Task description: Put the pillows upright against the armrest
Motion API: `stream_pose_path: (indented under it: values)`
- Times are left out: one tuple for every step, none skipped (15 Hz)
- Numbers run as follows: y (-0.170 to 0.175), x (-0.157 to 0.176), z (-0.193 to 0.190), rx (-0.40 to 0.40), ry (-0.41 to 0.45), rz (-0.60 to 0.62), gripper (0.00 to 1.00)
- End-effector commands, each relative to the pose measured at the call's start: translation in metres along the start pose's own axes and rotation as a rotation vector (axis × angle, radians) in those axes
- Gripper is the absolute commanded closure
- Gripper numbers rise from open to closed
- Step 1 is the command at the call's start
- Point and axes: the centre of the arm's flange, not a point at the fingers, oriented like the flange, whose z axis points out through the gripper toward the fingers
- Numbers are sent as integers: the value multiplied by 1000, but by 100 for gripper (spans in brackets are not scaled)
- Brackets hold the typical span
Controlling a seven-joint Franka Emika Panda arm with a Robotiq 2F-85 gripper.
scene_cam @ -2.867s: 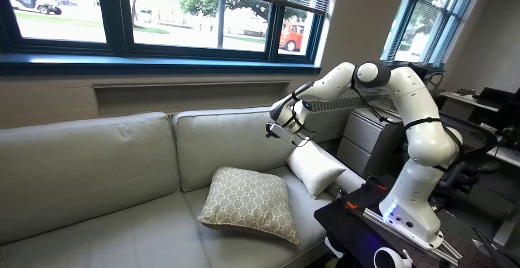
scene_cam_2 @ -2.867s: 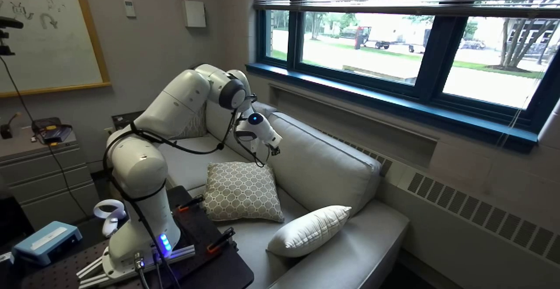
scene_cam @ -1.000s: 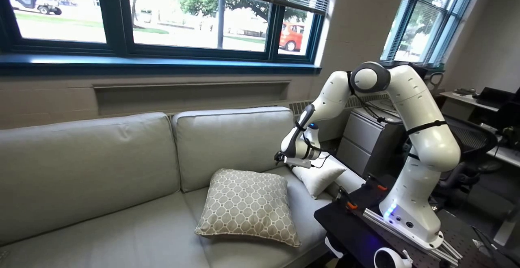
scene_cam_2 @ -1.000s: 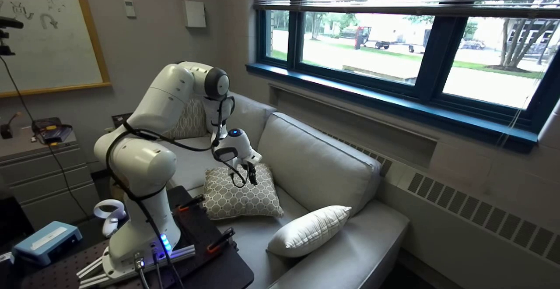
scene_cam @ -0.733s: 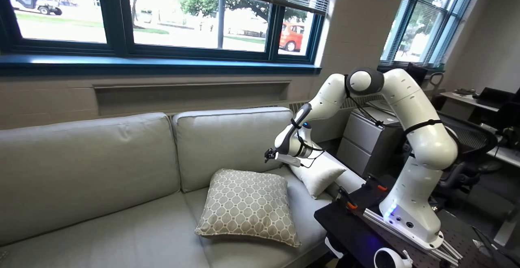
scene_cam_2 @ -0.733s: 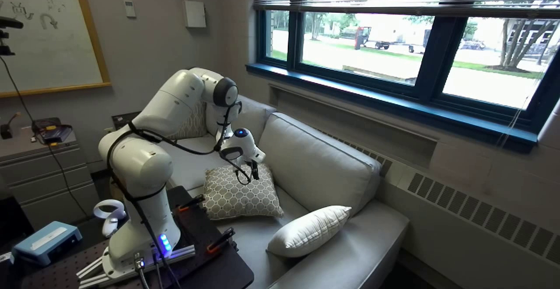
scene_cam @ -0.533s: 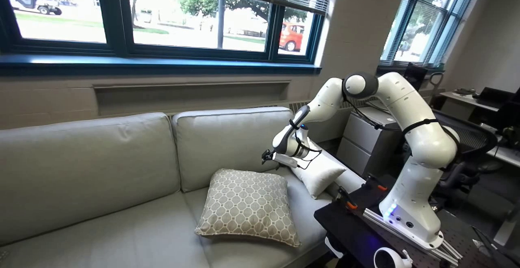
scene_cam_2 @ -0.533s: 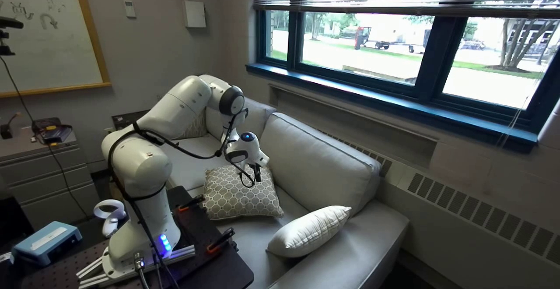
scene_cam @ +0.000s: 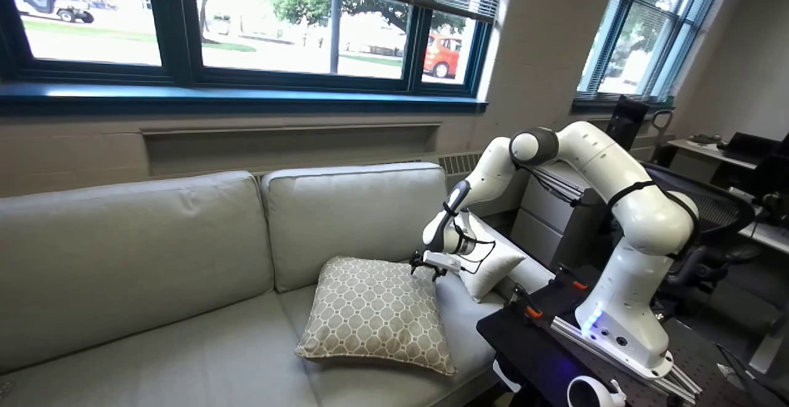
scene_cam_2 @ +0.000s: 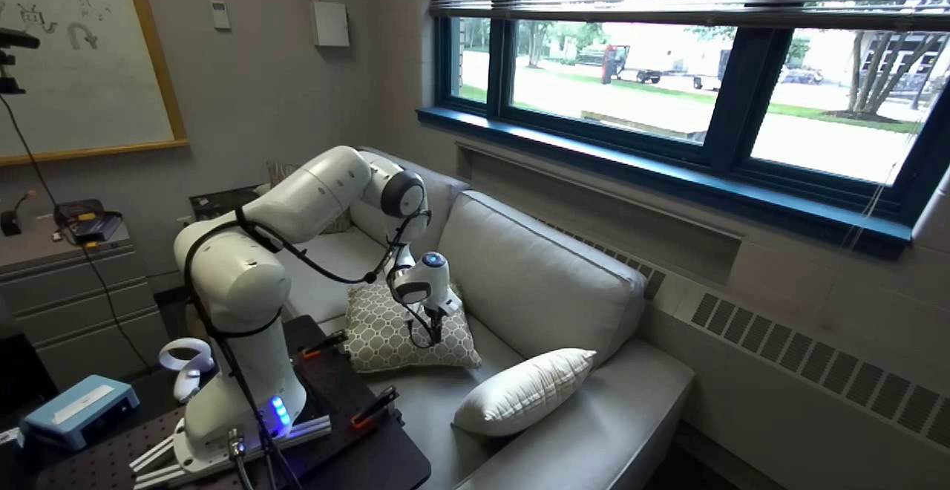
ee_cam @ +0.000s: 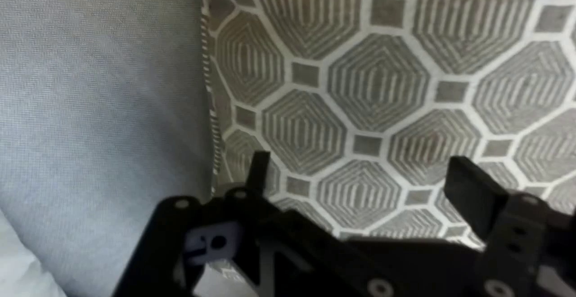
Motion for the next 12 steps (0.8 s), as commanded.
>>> stream_pose_path:
  values:
    - [-4,8,24,-24,-63,25,0]
    - [-3,7,29,-32,-84,25,0]
    - [-1,5,36,-33,-104,33,0]
    - [0,4,42,-26,-121,45,0]
    - [-1,3,48,-21,-135,52,0]
    - [-2,3,55,-21,-146,58,0]
    - [-4,2,64,-23,-163,61,0]
    - [-4,0,71,-22,-178,65,0]
    - [-5,0,79,-20,-193,72,0]
    - [-6,-2,86,-21,-205,78,0]
    - [-7,-4,93,-23,-217,86,0]
    - [-8,-4,97,-25,-222,85,0]
